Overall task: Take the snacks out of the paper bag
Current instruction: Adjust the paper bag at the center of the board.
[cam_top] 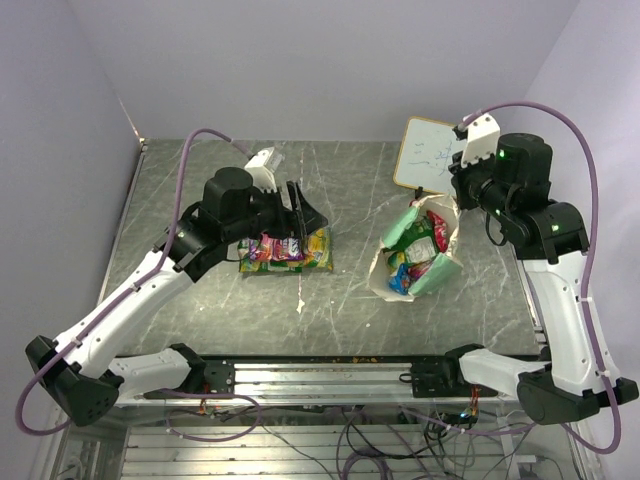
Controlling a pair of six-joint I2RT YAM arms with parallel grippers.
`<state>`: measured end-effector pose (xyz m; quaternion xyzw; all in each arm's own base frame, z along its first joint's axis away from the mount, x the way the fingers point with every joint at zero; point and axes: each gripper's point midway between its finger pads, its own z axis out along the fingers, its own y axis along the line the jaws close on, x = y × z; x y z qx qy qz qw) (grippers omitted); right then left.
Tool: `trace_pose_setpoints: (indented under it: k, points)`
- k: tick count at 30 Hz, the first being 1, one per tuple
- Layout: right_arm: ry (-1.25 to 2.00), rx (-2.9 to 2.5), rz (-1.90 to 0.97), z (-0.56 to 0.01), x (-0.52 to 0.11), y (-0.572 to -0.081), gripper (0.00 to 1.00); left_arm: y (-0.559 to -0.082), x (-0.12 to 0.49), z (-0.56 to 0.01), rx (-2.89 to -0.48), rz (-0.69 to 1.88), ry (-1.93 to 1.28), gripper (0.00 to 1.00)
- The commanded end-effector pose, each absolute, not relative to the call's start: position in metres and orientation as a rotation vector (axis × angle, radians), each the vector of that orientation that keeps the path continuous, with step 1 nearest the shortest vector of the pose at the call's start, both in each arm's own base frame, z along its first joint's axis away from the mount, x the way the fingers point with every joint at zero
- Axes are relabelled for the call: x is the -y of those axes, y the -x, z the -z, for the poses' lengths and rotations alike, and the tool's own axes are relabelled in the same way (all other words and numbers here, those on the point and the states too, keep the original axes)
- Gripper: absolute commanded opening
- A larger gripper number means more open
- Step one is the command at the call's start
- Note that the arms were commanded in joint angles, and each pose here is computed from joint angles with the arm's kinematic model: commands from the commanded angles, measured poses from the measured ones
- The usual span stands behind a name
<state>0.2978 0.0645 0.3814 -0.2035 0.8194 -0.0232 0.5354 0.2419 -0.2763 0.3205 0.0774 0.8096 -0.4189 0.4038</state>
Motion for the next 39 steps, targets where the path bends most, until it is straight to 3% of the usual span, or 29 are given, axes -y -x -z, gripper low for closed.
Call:
trace_pose_setpoints:
  k: [1, 9, 15, 19, 32, 39]
  points:
    - [0.502, -1.747, 0.135, -0.441, -0.064, -0.304, 0.0, -0.232, 0.281, -0.321, -2.061, 1.087, -0.253, 0.85]
    - [0.534, -1.864, -0.112, -0.406, -0.102, -0.305, 0.0, -0.234, 0.289, -0.317, -2.072, 1.098, -0.301, 0.85]
    - [0.505, -1.986, -0.724, -0.354, -0.176, -0.261, 0.0, -0.229, 0.291, -0.308, -2.087, 1.119, -0.327, 0.85]
    - [0.421, -1.948, -0.984, -0.335, -0.197, -0.224, 0.0, -0.225, 0.294, -0.304, -2.08, 1.151, -0.357, 0.86]
    - [0.349, -2.048, -1.115, -0.319, -0.215, -0.212, 0.0, -0.216, 0.31, -0.291, -2.04, 1.27, -0.429, 0.85]
    - [0.433, -2.067, -1.23, -0.313, -0.256, -0.197, 0.0, -0.21, 0.301, -0.284, -2.044, 1.246, -0.426, 0.85]
